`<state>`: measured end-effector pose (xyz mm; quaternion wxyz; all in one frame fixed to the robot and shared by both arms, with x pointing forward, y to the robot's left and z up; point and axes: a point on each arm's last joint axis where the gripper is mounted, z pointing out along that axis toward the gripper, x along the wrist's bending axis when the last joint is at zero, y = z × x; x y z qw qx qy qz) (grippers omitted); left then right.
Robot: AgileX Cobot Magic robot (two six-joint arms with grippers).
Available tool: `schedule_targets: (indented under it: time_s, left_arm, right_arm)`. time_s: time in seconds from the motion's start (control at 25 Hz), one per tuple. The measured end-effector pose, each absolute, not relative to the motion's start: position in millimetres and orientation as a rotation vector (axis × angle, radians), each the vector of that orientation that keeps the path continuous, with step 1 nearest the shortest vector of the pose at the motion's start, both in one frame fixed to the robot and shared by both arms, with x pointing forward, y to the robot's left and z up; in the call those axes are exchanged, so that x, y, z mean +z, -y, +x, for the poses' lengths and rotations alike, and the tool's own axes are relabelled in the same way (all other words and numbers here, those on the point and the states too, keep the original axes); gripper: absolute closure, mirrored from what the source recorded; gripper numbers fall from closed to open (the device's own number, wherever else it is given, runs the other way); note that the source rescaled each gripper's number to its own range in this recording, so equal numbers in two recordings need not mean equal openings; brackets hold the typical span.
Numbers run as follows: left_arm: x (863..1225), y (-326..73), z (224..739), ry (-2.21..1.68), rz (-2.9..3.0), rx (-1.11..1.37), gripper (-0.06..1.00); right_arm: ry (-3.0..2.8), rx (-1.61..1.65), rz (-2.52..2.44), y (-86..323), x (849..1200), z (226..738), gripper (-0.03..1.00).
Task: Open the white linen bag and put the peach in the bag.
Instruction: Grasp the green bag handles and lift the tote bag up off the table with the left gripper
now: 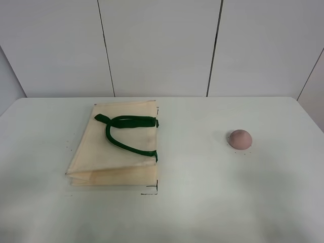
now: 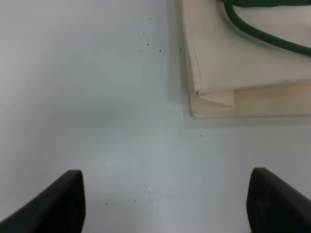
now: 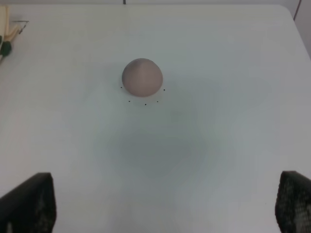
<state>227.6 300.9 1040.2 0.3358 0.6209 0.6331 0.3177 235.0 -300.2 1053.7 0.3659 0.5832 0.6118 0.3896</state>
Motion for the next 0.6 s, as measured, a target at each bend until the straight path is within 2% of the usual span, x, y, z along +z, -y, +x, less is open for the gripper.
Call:
schedule_targets:
  time_s: [0.2,0.32,0.44,0.6]
  left_arm:
    - [1043.6,-300.9,227.2,-1.64,1.621,0.838,-0.06]
    - [1062.6,-299.1,236.4,-1.66,1.644,0.789,-0.06]
    - [1091.6,-296.9,261.6,-1.716,1.7,0.697,-0.06]
    - [1116.4,-296.1,319.7,-1.838,1.809,0.556,-0.05]
  right_arm:
    - [-1.573,1.001,1.499,300.2,1053.7,235.0,-0.03]
    - [-1.573,1.001,1.499,300.2,1053.7,235.0,-0.03]
    - [-1.573,1.001,1.499,300.2,1053.7,235.0,-0.03]
    - [-1.573,1.001,1.499,300.2,1053.7,235.0,-0.03]
